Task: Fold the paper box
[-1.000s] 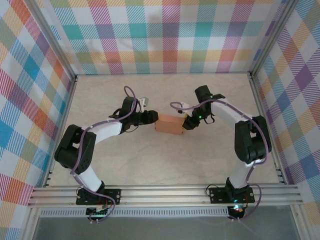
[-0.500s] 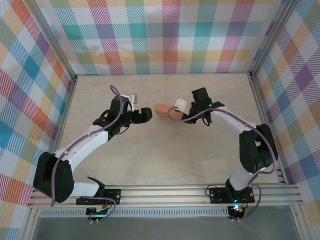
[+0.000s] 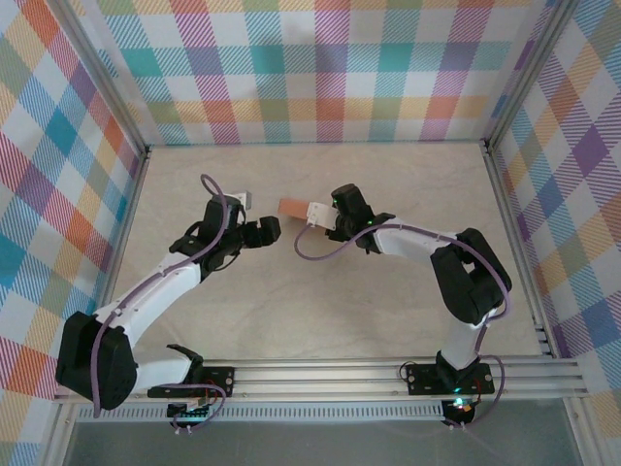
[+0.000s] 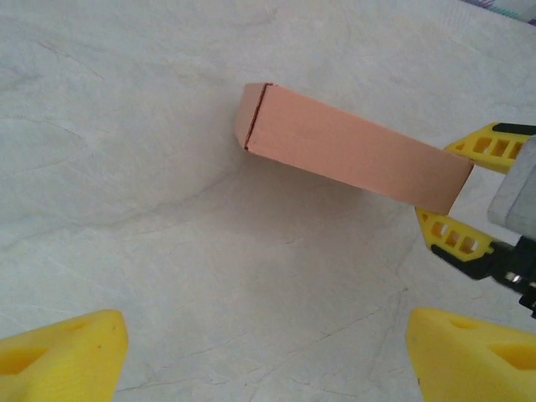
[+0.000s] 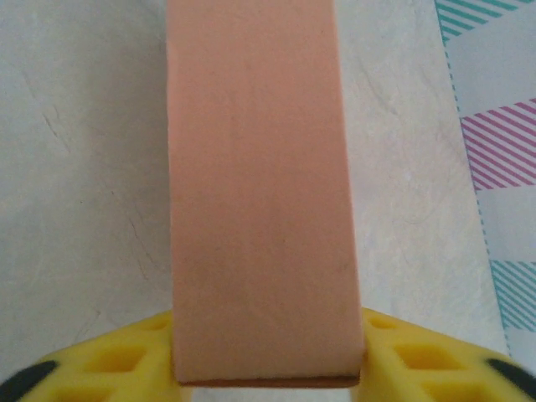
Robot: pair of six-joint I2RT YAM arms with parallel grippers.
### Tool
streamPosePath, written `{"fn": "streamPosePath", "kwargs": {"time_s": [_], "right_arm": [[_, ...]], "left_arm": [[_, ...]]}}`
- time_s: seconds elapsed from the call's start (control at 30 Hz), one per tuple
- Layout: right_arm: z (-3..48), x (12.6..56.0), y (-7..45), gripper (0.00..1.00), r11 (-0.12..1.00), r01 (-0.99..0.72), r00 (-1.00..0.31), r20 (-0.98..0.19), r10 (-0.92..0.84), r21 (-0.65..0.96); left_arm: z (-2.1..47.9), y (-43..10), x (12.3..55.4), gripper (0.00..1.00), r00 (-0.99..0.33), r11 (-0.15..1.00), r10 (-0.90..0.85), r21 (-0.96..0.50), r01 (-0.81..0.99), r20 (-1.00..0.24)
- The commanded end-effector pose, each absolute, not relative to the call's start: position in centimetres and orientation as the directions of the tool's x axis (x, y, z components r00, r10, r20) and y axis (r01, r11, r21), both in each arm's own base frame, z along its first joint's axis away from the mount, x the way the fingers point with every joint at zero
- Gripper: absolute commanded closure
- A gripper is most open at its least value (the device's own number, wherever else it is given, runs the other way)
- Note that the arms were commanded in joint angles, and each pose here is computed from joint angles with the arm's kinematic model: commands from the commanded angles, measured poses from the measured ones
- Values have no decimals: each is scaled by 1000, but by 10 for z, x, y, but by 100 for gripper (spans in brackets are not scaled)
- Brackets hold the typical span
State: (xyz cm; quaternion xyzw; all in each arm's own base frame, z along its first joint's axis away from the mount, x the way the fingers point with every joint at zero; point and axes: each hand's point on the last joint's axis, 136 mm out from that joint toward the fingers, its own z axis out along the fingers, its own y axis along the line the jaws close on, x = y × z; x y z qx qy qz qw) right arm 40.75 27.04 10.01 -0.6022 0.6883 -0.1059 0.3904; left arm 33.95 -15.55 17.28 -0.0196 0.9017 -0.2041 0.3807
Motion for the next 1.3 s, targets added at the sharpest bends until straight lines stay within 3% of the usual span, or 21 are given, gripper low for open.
{"fn": "streamPosePath", "kwargs": {"time_s": [0.0,0.1,0.23,0.4,0.6,0.77,0.87,1.03,1.27], "right_arm": [[98,408,264,37,272,-729,8,-405,-914,-628],[102,407,264,14,294,-725,3,-429,-903,-623],[105,399,266,1,339,-746,-6,-503,-864,-573],[122,368,268,0,422,-829,-58,-694,-718,-367],[173,372,216,0,693,-717,-252,-896,-365,-81],[182,378,136,0,888,-458,-343,-932,-121,53],[171,371,91,0,950,-310,-350,-933,-78,37],[149,366,47,0,980,-193,-349,-936,-31,39],[120,390,32,0,985,-155,-360,-933,16,76]], "left_arm": [[172,-146,337,14,-699,930,-184,-353,104,-691],[174,-143,338,13,-691,933,-190,-347,93,-697],[175,-137,339,12,-677,942,-190,-327,80,-711],[171,-125,345,8,-637,966,-128,-241,92,-760],[175,-81,362,3,-509,999,19,-2,40,-860],[163,-38,366,0,-450,997,18,51,-60,-893],[148,-22,363,0,-447,993,17,67,-98,-894],[128,-12,362,0,-367,993,-1,43,-113,-930],[107,-17,388,0,-380,999,-28,-12,-44,-925]]}}
